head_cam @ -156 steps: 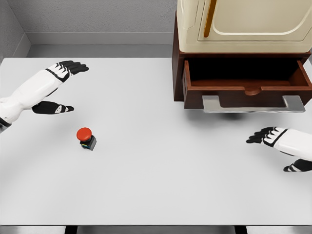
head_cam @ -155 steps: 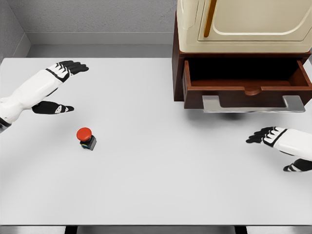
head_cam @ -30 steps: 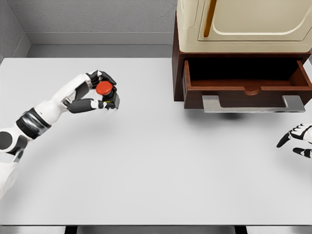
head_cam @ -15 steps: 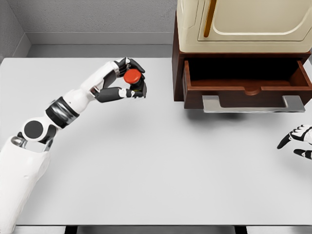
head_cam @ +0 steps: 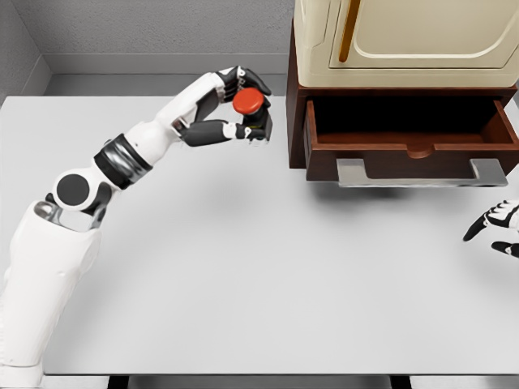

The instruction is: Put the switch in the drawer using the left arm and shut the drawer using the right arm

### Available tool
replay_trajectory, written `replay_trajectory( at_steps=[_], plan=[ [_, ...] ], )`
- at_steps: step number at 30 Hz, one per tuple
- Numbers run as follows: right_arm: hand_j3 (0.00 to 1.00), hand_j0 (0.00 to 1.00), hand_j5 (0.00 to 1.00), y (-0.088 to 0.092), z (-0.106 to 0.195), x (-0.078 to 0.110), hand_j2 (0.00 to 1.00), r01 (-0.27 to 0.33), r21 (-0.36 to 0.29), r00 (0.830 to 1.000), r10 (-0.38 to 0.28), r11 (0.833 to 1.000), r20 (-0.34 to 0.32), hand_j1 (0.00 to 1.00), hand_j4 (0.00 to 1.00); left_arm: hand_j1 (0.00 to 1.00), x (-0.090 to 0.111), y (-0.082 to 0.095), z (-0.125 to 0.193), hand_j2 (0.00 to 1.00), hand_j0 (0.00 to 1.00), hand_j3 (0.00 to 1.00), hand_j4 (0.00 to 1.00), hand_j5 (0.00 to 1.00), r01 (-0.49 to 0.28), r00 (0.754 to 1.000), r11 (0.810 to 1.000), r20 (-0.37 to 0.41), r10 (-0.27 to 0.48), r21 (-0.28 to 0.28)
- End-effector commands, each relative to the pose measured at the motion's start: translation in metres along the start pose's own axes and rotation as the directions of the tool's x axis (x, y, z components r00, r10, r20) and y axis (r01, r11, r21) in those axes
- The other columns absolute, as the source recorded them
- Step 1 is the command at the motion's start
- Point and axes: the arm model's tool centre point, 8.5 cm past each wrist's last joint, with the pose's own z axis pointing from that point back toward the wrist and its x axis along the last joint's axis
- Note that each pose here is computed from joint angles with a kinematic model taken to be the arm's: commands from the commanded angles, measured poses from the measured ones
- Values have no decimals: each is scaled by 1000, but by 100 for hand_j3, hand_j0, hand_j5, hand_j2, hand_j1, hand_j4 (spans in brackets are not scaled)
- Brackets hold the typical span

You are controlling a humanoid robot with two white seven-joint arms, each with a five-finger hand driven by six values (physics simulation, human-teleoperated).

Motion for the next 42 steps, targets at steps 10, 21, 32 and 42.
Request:
replay_trajectory(
  at_steps=[10,21,32,42],
  plan=[
    [58,58,58,-1,0,0,58,5,2,1000,-5,1000,3,58,58,35,13,-23,-37,35,35,35,35,35,83,996,996,28,-83,-20],
    [58,58,58,0,0,0,58,8,5,1000,-8,1000,3,58,58,33,26,-35,-64,33,33,33,33,33,322,946,942,2,-324,-93],
    [58,58,58,-5,2,1,58,12,-10,1000,-12,1000,8,58,58,33,46,-52,-99,33,33,33,33,33,521,852,843,19,-523,-135],
    [57,57,57,-13,6,1,57,10,-38,1000,-10,999,7,57,57,32,50,-65,-121,32,32,32,32,32,626,769,765,-40,-638,-155]
  ],
)
